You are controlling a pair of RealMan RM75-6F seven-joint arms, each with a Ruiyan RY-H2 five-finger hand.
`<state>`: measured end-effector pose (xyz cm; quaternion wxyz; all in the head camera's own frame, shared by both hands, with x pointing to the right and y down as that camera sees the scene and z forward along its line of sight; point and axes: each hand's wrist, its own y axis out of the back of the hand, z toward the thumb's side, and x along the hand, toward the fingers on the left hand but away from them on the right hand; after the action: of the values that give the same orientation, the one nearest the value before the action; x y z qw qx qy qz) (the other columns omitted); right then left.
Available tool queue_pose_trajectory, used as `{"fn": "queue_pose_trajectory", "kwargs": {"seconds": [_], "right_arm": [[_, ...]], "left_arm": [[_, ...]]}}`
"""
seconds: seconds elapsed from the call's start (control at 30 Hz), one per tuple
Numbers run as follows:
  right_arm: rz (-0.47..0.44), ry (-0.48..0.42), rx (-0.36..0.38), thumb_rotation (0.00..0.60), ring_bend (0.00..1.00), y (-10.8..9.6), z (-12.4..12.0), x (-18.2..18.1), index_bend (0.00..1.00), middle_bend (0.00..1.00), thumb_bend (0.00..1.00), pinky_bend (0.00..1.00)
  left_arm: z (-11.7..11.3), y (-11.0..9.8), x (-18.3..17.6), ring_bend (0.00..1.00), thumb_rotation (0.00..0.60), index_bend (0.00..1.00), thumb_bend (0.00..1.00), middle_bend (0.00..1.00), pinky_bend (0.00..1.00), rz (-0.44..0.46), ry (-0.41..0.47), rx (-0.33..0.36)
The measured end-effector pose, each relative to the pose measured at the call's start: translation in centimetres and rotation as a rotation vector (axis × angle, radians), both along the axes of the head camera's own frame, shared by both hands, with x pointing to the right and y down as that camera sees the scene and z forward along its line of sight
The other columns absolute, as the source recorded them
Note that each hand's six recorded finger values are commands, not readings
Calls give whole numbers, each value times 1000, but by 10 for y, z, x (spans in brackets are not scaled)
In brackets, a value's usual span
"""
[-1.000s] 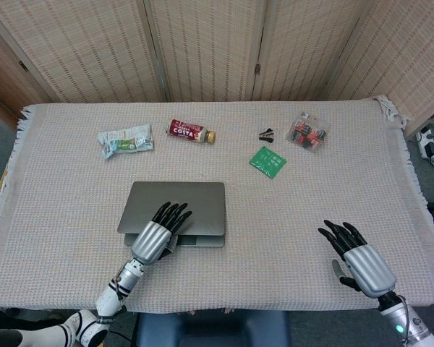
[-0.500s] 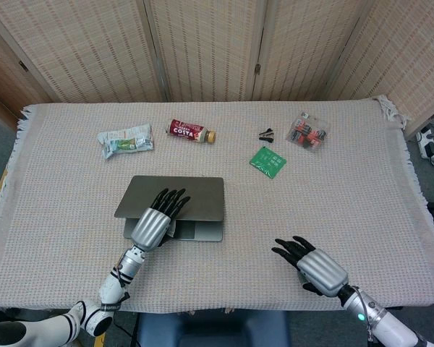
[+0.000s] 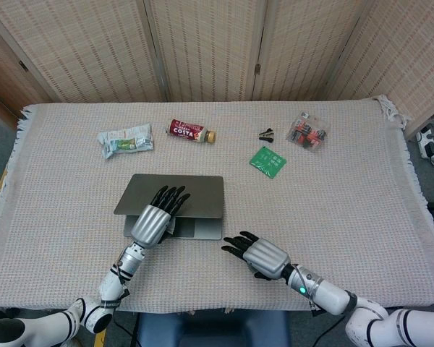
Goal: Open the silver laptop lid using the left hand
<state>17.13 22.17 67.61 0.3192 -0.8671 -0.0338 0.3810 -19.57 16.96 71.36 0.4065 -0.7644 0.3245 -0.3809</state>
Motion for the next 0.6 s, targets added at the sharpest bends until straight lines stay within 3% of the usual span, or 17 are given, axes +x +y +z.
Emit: {"fn": "queue_pose_trajectory", "kwargs": {"seconds": [0.6], "right_arm": [[-90,29,48,600,68,-18,46,-67,0,0,1000,0]], "left_arm": [[-2,-6,0,0,600,0,880,6,0,4,-19,11]]}}
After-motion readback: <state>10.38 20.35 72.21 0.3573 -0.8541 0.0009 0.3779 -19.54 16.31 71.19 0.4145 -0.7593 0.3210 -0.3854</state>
